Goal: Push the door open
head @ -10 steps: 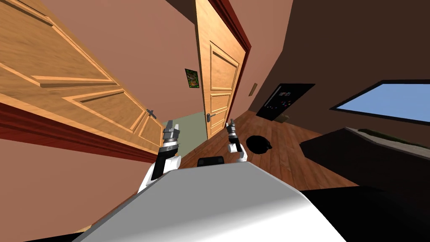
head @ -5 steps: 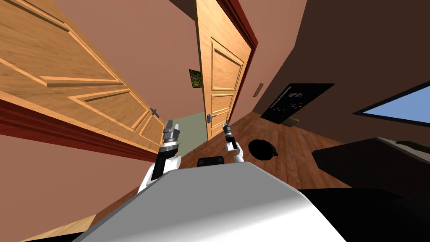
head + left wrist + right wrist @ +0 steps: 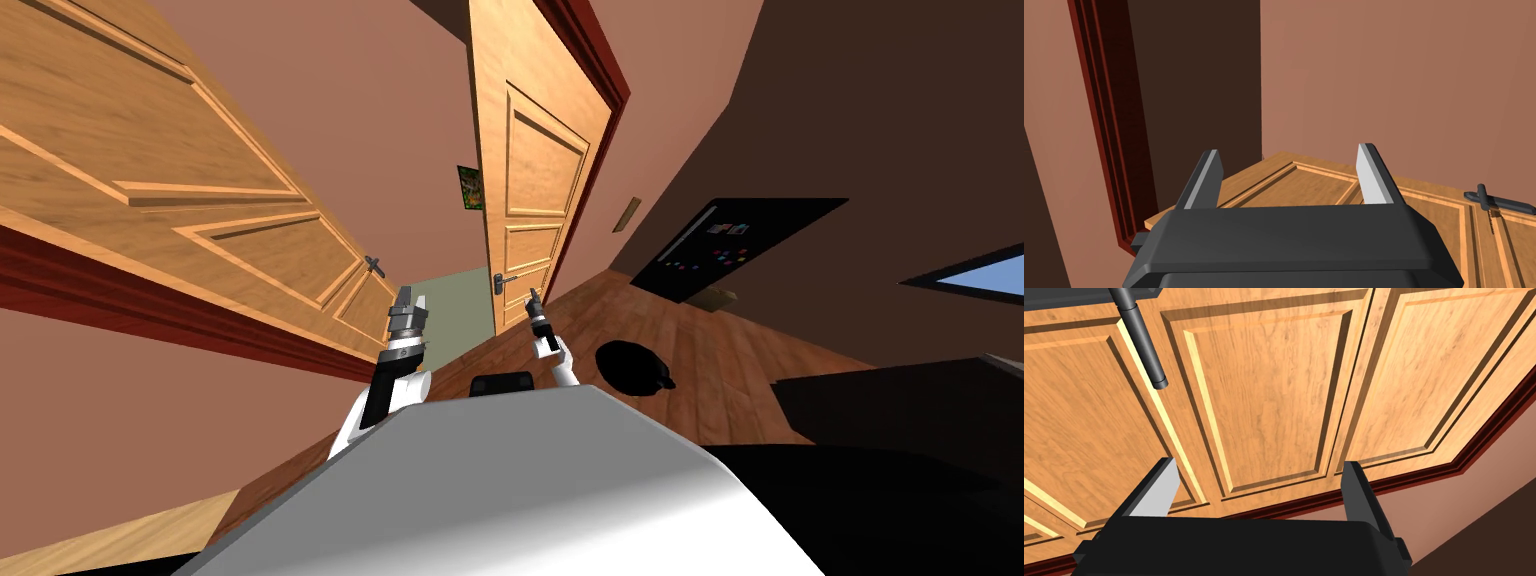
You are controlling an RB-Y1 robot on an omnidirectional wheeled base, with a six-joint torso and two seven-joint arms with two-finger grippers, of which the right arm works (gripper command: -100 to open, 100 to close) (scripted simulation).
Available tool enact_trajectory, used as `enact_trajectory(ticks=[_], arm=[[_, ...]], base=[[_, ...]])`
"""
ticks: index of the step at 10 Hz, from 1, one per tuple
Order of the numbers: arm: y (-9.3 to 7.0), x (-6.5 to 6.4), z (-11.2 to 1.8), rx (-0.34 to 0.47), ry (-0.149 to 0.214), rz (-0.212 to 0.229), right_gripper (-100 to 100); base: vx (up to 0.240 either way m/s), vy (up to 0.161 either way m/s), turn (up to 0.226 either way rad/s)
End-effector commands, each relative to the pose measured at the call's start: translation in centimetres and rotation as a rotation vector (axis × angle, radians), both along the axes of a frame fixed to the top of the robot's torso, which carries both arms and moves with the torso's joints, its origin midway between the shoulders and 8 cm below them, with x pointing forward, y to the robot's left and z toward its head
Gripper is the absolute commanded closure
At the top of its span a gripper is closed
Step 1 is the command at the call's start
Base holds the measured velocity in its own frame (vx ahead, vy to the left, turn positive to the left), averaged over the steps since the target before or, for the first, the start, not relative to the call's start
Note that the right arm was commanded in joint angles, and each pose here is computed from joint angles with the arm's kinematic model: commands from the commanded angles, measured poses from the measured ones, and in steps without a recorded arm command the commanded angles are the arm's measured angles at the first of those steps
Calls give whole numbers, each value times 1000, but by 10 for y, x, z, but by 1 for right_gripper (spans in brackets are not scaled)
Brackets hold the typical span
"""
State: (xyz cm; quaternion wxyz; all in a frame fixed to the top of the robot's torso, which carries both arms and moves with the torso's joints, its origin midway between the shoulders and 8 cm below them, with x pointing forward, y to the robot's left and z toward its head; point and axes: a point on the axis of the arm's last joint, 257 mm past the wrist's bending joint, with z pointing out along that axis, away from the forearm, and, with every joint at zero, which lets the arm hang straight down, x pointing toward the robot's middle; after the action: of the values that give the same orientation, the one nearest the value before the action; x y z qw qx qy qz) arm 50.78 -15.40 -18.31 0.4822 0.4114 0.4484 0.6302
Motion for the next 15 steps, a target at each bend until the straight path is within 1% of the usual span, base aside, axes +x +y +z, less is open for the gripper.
enact_trajectory(ticks=[1,5,8,12,13,15], arm=[[3,4,-6,-5,12,8,-100],[28,18,-38,-43,79,55,-100],[44,25,-59,-72,122,85,-100],[62,32,-82,-107,171,119,-100],[69,35,-91,-121,190,133,-100],[75,37,-98,-134,206,144,-100]], base=[[38,-61,36],[54,-80,108],[77,-94,108],[67,-86,97],[85,-91,138],[73,-100,68]])
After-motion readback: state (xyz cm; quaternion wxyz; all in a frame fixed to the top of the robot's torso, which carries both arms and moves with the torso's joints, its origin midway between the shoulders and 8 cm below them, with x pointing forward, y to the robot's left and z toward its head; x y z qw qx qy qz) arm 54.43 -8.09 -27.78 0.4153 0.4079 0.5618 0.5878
